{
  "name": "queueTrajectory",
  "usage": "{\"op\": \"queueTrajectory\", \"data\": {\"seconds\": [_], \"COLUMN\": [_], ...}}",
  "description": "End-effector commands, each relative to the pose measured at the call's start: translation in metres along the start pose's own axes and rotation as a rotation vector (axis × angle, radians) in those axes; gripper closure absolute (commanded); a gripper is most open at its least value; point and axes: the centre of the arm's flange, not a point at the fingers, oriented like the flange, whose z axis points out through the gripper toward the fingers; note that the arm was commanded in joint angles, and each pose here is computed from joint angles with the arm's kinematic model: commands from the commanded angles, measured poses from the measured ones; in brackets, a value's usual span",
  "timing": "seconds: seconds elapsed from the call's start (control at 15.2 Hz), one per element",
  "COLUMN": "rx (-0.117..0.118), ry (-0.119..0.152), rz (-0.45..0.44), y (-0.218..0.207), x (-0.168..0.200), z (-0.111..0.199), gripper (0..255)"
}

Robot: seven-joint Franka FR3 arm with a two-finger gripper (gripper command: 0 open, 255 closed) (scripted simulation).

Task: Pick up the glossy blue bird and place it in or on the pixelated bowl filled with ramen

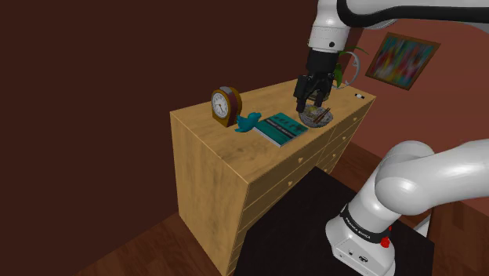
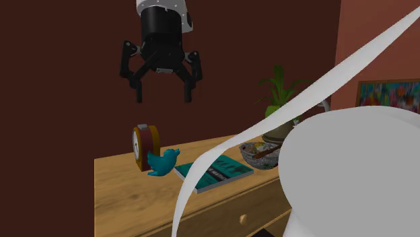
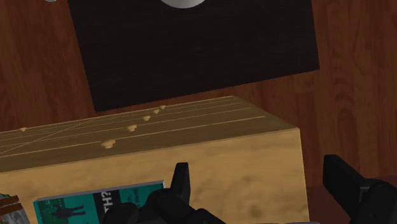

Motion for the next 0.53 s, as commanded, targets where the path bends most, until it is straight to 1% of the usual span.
{"op": "queueTrajectory", "data": {"seconds": [0.0, 0.46], "rx": [0.000, -0.010], "ry": [0.000, 0.032], "rz": [0.000, -0.060], "y": [0.000, 0.030], "x": [0.000, 0.074], "z": [0.000, 0.037], "gripper": [0, 0]}}
